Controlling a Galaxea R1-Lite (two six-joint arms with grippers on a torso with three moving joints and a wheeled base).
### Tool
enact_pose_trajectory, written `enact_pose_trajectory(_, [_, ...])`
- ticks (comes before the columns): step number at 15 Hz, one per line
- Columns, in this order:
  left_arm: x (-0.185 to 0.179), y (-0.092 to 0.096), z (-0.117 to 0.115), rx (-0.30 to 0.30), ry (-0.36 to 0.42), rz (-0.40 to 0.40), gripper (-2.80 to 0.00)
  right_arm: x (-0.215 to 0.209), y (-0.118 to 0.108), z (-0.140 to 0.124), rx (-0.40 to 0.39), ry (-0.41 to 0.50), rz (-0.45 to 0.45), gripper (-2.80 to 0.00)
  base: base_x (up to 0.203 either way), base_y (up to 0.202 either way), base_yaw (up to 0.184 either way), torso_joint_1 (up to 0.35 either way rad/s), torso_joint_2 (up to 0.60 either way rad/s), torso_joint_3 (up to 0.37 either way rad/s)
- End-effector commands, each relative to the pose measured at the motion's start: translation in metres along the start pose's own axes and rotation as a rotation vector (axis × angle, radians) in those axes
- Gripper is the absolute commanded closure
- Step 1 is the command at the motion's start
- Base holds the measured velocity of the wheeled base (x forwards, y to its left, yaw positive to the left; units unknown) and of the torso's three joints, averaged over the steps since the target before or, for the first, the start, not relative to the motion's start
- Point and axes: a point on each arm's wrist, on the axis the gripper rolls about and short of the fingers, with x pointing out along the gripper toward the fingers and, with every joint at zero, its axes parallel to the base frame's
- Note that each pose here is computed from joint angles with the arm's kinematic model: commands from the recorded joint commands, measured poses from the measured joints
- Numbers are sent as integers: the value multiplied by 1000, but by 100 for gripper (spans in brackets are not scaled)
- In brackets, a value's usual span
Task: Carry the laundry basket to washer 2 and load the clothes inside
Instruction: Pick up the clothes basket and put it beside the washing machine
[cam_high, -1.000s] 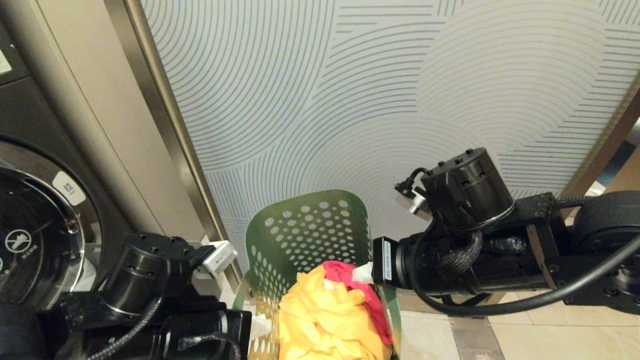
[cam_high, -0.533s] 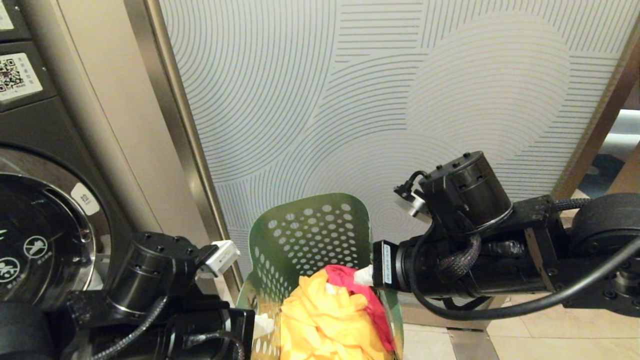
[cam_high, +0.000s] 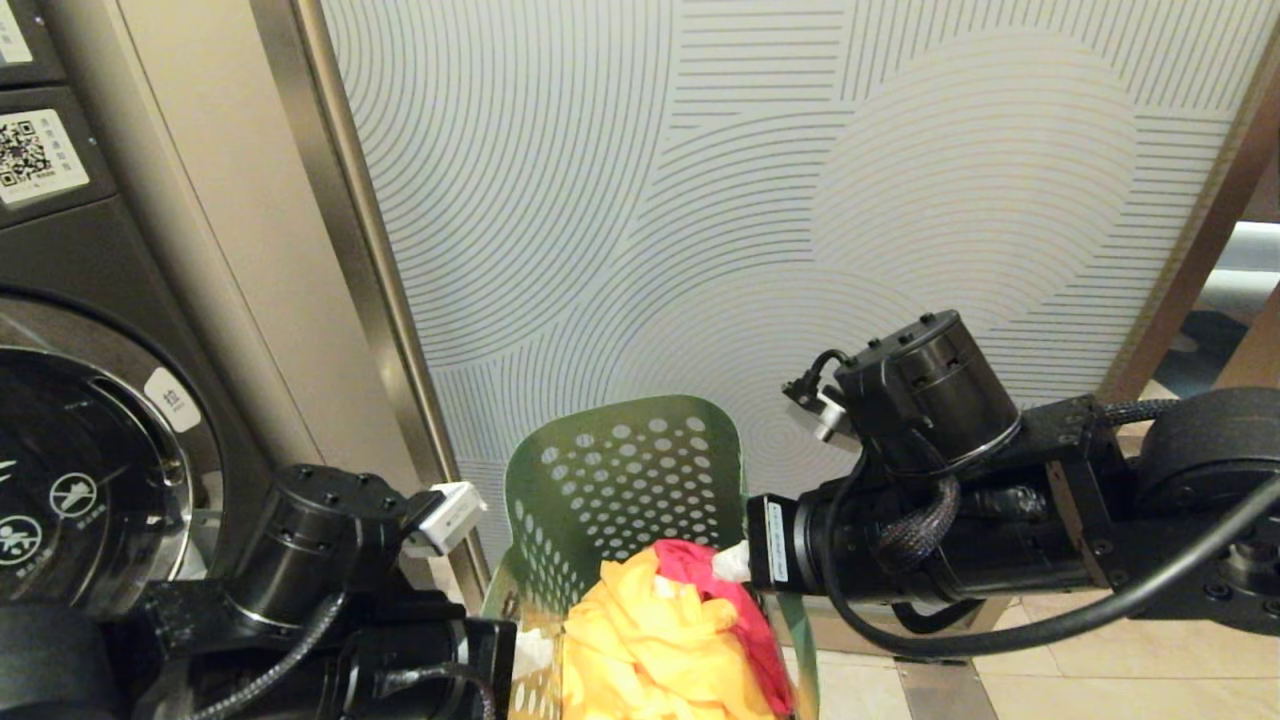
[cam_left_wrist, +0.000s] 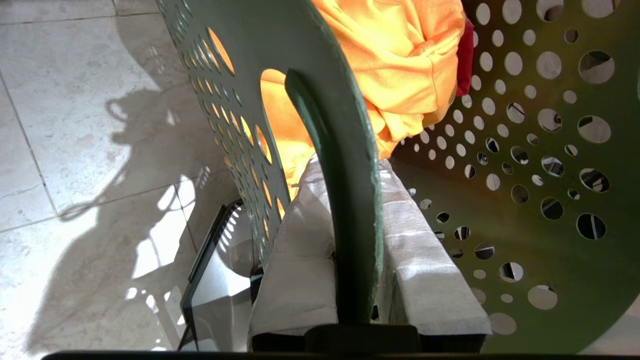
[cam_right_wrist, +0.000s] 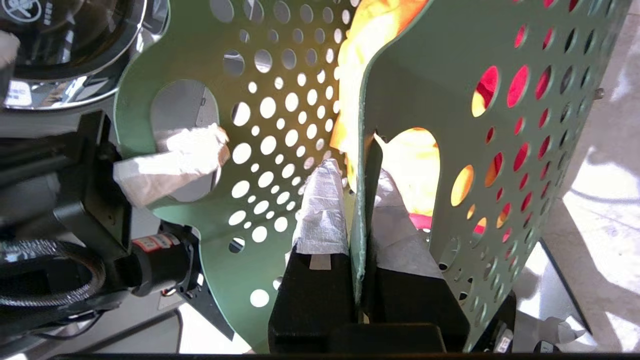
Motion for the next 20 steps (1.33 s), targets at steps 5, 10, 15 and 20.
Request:
enact_pose_trajectory(5, [7, -4, 2, 4, 12, -9, 0, -1, -2, -2, 5, 4, -4, 0, 0, 0, 0, 0, 0, 0])
enact_pose_trajectory(10, [9, -5, 1, 6, 22, -12, 0, -3, -1, -1, -6, -3, 0, 0, 0, 0, 0, 0, 0, 0])
enact_pose_trajectory(15, [10, -5, 0, 4, 28, -11, 0, -4, -1, -2, -5, -4, 1, 0, 0, 0, 0, 0, 0, 0])
enact_pose_trajectory(20, [10, -5, 1, -9, 27, -11, 0, -3, -2, -3, 1, 0, -2, 0, 0, 0, 0, 0, 0, 0])
